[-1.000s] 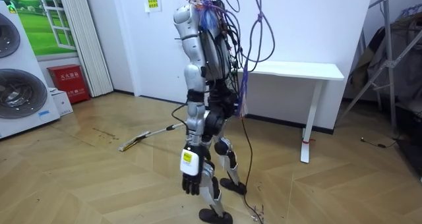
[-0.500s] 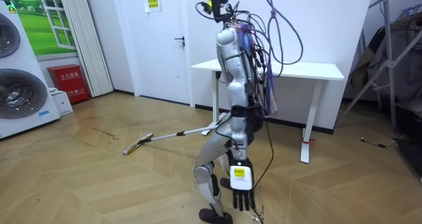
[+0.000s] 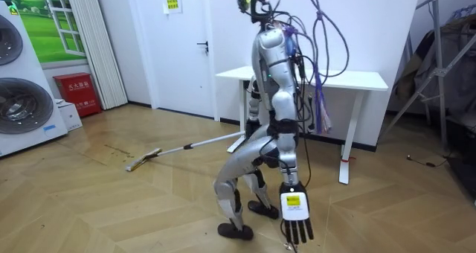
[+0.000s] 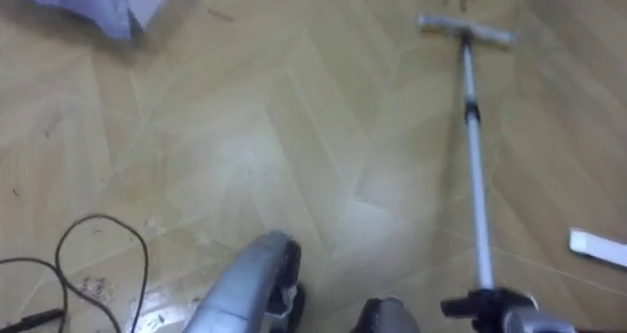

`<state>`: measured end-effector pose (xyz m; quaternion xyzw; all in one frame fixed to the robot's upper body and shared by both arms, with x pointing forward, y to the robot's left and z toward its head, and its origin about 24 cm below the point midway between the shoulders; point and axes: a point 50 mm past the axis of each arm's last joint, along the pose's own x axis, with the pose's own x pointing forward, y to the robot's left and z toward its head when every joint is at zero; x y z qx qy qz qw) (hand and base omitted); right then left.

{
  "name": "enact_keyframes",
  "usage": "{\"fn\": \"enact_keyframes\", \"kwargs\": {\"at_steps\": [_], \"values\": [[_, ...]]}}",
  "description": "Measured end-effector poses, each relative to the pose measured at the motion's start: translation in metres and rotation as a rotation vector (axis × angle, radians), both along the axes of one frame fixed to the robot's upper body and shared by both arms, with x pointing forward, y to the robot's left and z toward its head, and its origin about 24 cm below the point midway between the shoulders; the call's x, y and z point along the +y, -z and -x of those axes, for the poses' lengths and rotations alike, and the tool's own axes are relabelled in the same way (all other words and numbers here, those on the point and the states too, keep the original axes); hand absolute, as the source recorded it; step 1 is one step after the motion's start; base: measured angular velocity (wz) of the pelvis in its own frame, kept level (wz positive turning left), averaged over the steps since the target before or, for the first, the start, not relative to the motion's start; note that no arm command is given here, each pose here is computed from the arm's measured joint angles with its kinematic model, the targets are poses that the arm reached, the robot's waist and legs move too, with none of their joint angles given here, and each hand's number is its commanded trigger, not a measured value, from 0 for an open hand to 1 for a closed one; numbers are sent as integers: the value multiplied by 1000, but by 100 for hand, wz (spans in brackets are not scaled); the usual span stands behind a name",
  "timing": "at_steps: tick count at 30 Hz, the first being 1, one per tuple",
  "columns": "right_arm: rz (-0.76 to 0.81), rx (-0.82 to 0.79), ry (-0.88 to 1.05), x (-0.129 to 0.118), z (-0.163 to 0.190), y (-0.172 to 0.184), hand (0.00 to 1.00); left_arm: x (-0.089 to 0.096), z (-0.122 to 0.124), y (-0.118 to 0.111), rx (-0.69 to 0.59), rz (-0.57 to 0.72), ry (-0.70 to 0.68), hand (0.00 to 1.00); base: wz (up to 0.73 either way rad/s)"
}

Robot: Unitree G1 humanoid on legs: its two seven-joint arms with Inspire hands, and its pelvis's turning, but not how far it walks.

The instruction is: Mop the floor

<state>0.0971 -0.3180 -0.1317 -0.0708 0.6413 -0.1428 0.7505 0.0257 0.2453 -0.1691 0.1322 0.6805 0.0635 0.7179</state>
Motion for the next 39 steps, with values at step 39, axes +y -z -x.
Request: {"fn": "enact_keyframes", "kwargs": {"at_steps": [39], "values": [[35, 267, 156, 17, 107, 18, 100, -16, -44, -4, -216, 21, -67, 0, -2]]}}
